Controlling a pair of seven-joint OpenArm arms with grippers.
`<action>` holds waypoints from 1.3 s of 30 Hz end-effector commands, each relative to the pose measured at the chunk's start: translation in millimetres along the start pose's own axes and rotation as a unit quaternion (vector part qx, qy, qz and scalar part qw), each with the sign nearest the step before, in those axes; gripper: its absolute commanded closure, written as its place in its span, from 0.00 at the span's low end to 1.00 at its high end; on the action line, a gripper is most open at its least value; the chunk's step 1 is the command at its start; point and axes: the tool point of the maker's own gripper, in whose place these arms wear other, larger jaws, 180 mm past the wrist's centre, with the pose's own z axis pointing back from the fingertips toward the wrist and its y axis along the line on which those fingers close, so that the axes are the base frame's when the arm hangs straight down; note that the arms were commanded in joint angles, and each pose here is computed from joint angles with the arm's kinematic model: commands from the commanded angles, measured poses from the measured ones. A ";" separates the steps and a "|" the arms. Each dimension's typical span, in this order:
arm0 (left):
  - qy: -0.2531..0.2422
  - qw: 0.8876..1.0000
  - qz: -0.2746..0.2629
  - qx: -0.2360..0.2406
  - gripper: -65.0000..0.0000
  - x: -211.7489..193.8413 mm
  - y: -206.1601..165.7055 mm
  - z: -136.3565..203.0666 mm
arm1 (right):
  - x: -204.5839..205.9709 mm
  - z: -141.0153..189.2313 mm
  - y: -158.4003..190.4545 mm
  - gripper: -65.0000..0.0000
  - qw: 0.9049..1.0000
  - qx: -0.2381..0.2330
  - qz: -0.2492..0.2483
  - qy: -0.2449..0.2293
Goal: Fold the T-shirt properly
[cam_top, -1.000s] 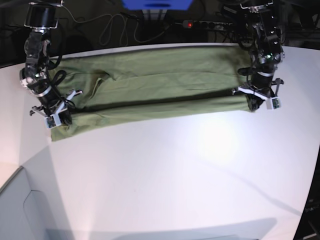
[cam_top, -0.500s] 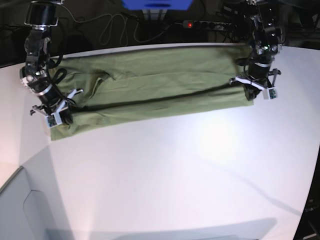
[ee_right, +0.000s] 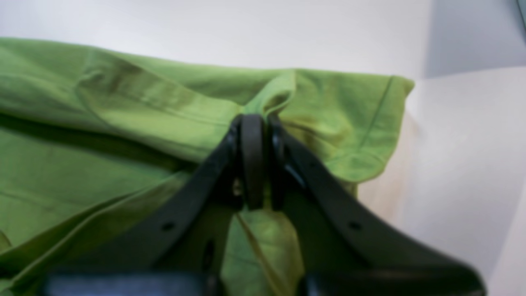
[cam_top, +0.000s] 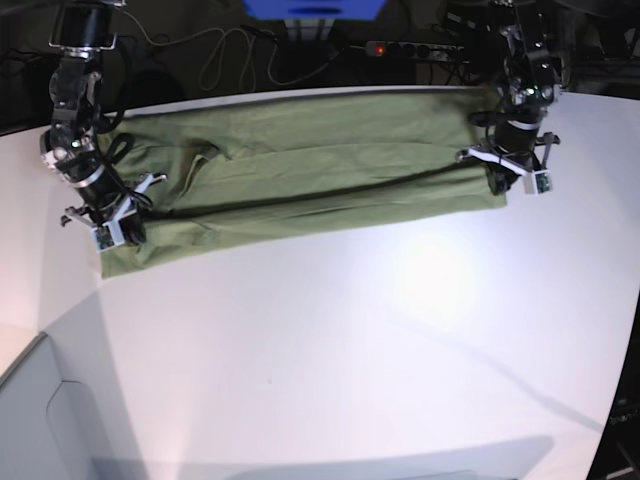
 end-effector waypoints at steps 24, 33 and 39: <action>-0.009 1.000 -0.004 -0.003 1.00 9.3 0.0 1.7 | 53.4 16.7 -24.3 0.38 0.998 -0.032 0.042 -0.028; 0.004 1.000 -0.004 -0.001 0.70 5.7 1.1 2.3 | 42.3 0.7 -10.0 0.38 0.999 0.001 0.044 0.006; -0.012 1.000 -0.010 -0.004 0.66 17.8 -1.6 5.8 | 35.7 -11.5 -4.8 0.38 0.999 0.015 0.037 0.018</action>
